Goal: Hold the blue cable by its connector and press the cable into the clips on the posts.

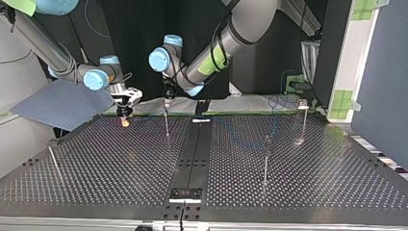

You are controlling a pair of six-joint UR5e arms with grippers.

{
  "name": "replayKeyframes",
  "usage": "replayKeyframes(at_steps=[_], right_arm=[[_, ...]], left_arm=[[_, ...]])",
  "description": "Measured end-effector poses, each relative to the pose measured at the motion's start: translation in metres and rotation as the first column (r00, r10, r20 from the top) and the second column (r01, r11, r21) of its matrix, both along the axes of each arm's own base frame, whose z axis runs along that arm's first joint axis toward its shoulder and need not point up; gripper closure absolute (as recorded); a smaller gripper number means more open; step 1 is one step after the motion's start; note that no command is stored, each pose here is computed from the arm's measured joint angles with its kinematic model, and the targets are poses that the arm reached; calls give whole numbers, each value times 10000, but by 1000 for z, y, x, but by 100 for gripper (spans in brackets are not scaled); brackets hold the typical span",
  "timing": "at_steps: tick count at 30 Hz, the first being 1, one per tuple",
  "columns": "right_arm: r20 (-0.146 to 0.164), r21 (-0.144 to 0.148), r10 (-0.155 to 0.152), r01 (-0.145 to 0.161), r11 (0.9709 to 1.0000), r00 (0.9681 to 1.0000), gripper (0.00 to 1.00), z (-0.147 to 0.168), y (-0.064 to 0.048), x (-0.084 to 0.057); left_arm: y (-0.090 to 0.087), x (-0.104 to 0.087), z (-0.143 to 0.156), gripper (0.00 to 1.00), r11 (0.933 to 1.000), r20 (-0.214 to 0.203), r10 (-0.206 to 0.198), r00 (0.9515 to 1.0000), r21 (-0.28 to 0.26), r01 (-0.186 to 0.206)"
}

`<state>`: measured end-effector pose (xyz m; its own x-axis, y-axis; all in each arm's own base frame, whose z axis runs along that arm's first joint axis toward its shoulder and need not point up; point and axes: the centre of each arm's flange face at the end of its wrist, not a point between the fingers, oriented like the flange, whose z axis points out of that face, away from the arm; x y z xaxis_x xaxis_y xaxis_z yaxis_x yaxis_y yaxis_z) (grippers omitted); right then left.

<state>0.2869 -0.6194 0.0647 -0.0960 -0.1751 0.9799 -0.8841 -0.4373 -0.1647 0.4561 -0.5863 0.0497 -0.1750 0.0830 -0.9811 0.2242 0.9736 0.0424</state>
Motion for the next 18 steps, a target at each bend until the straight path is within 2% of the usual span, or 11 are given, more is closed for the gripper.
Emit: replayKeyframes(at_steps=[18], right_arm=[[19,17,-27,27,10000,10000,100,0,-1,-1]], left_arm=[[1,-1,0,0,9999,14,151,9999,45,-151]])
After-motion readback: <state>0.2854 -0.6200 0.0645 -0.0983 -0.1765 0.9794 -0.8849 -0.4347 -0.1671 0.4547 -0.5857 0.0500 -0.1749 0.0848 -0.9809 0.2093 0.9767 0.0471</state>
